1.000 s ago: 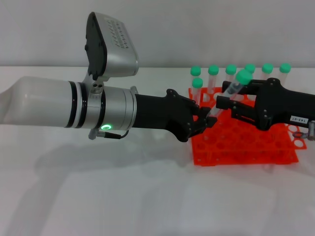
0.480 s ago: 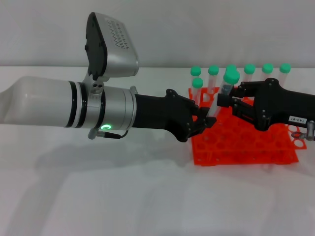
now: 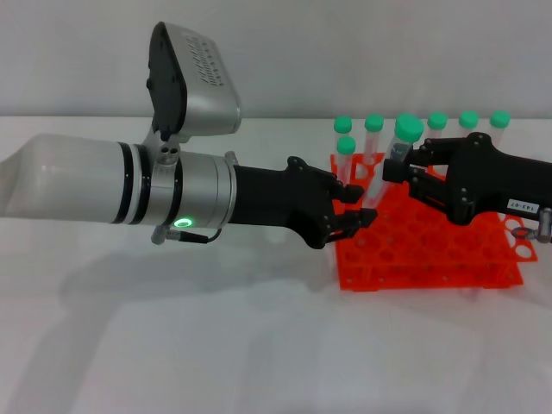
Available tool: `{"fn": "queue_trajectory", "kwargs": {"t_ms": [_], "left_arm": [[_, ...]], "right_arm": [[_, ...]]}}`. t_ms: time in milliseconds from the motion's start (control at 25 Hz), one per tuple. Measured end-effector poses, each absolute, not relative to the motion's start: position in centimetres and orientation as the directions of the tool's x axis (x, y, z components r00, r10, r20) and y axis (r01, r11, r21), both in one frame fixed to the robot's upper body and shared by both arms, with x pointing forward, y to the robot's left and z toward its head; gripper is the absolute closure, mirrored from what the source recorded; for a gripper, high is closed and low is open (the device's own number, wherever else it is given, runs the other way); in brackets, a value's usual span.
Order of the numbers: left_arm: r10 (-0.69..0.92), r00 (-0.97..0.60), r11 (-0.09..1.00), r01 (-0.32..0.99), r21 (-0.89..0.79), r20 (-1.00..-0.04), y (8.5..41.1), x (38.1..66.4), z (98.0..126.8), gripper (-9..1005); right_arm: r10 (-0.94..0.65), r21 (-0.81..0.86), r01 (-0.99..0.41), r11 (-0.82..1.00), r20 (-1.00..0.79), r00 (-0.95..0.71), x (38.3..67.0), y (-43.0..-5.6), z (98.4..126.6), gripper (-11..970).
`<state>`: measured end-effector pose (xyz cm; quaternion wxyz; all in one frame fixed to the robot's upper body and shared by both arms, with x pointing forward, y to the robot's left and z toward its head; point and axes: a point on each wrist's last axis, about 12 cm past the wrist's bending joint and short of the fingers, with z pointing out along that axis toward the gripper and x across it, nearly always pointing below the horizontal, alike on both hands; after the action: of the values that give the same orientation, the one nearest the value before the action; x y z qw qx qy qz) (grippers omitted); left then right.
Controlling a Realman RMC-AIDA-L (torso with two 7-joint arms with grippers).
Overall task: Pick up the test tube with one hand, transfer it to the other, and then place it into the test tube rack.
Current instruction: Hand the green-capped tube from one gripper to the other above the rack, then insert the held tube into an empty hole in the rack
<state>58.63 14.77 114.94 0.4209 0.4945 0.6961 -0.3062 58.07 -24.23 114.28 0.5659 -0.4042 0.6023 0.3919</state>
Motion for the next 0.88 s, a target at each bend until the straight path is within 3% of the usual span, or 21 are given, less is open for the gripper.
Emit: {"fn": "queue_trajectory", "kwargs": {"t_ms": [40, 560, 880], "left_arm": [[0.429, -0.159, 0.325, 0.946, -0.012, -0.889, 14.8, 58.6, 114.9, 808], [0.401, -0.184, 0.352, 0.935, -0.034, -0.898, 15.6, 58.4, 114.7, 262], [0.280, -0.251, 0.483, 0.871, -0.090, -0.927, 19.8, 57.3, 114.1, 147]], "right_arm": [[-0.044, 0.015, -0.930, 0.366, -0.998, -0.033, 58.1, -24.2, 114.3, 764], [-0.044, 0.016, -0.928, 0.371, -0.998, -0.035, 58.1, -24.3, 114.2, 764], [-0.059, -0.002, -0.918, 0.397, -0.998, -0.023, 58.6, -24.3, 114.3, 764]]}}
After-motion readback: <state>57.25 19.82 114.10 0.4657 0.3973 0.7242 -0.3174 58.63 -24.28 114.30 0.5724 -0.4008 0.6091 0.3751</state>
